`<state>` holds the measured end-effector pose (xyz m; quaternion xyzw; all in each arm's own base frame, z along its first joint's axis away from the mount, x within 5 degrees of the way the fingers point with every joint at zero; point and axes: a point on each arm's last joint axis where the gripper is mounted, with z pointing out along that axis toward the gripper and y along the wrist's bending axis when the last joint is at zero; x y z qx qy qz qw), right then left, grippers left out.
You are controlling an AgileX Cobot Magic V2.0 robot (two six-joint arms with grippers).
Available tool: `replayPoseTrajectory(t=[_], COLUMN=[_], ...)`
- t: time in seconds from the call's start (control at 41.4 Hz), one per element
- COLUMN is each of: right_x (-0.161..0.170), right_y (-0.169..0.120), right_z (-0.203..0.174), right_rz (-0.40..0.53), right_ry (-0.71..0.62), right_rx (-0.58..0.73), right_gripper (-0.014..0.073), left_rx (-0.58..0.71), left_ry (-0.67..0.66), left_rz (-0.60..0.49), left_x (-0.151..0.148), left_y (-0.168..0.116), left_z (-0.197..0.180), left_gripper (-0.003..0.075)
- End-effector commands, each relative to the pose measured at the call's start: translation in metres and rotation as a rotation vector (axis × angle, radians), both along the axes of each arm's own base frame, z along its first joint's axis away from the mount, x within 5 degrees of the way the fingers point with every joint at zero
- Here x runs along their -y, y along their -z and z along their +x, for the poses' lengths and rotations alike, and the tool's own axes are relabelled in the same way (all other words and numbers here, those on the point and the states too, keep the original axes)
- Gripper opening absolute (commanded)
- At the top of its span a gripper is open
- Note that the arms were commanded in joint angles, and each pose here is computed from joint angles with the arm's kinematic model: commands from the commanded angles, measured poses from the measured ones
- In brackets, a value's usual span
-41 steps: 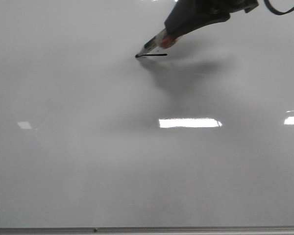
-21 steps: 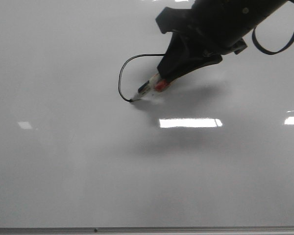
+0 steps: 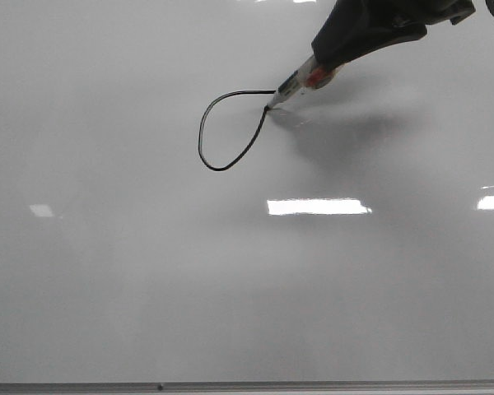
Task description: Write number 9 on whiteboard
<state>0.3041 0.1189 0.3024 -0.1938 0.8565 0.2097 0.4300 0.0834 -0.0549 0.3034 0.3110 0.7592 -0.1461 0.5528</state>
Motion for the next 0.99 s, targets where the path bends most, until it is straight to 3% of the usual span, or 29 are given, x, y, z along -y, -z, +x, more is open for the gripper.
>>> replayPoseTrajectory(t=[0.0, 0.435, 0.797, 0.966], right_x=[0.01, 0.008, 0.008, 0.008], right_y=[-0.03, -0.036, 0.05, 0.068], right_z=[0.005, 0.006, -0.002, -0.002], right_rz=[0.016, 0.024, -0.056, -0.073], right_ry=[0.088, 0.066, 0.055, 0.05], right_rx=[0.153, 0.155, -0.108, -0.168], right_gripper=[-0.0066, -0.0066, -0.0058, -0.0058], left_rx=[0.045, 0.045, 0.045, 0.045], left_ry=[-0.036, -0.036, -0.036, -0.036], left_rz=[-0.066, -0.066, -0.066, -0.066], left_x=[-0.001, -0.001, -0.001, -0.001], left_y=[-0.013, -0.013, -0.013, -0.013], left_z=[0.003, 0.003, 0.003, 0.003], left_gripper=[-0.0019, -0.0019, -0.0019, -0.0019])
